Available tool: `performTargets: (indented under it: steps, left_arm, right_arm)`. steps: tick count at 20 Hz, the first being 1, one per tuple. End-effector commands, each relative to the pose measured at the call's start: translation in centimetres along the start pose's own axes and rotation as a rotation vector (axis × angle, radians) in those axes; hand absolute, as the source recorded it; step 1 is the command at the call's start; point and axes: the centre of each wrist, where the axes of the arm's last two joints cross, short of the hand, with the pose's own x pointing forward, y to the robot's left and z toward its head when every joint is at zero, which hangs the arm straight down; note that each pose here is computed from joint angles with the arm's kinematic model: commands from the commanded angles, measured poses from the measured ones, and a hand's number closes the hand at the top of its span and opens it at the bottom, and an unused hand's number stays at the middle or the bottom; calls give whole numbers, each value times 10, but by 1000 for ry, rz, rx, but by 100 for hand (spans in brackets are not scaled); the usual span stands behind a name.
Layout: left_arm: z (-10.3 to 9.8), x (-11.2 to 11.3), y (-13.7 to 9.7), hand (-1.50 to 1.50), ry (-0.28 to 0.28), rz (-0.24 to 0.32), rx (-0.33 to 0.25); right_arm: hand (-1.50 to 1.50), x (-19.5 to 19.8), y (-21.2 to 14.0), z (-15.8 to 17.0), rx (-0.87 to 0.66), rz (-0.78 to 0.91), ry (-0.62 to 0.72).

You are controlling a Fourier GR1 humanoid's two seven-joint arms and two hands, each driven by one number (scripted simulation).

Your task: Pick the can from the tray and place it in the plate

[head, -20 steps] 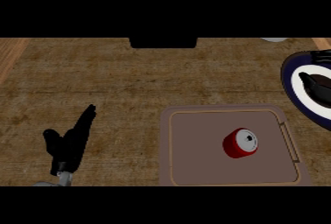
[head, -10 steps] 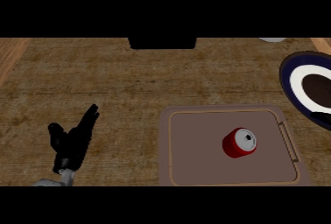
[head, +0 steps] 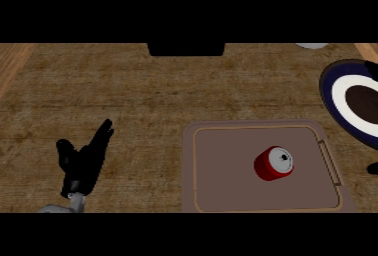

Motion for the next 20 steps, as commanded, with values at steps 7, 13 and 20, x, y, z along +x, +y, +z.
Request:
performTargets:
  steps: [7,13,20]
  left_arm:
    - [9,-24,-13,0,52,8,-34]
    - [6,-18,-13,0,56,17,-42]
    - [-4,-11,-21,0,40,7,-25]
  right_arm:
    - [-150,54,68,-6,141,136,106]
    - [-150,57,86,-19,170,204,173]
    - [-150,44,119,-12,256,153,206]
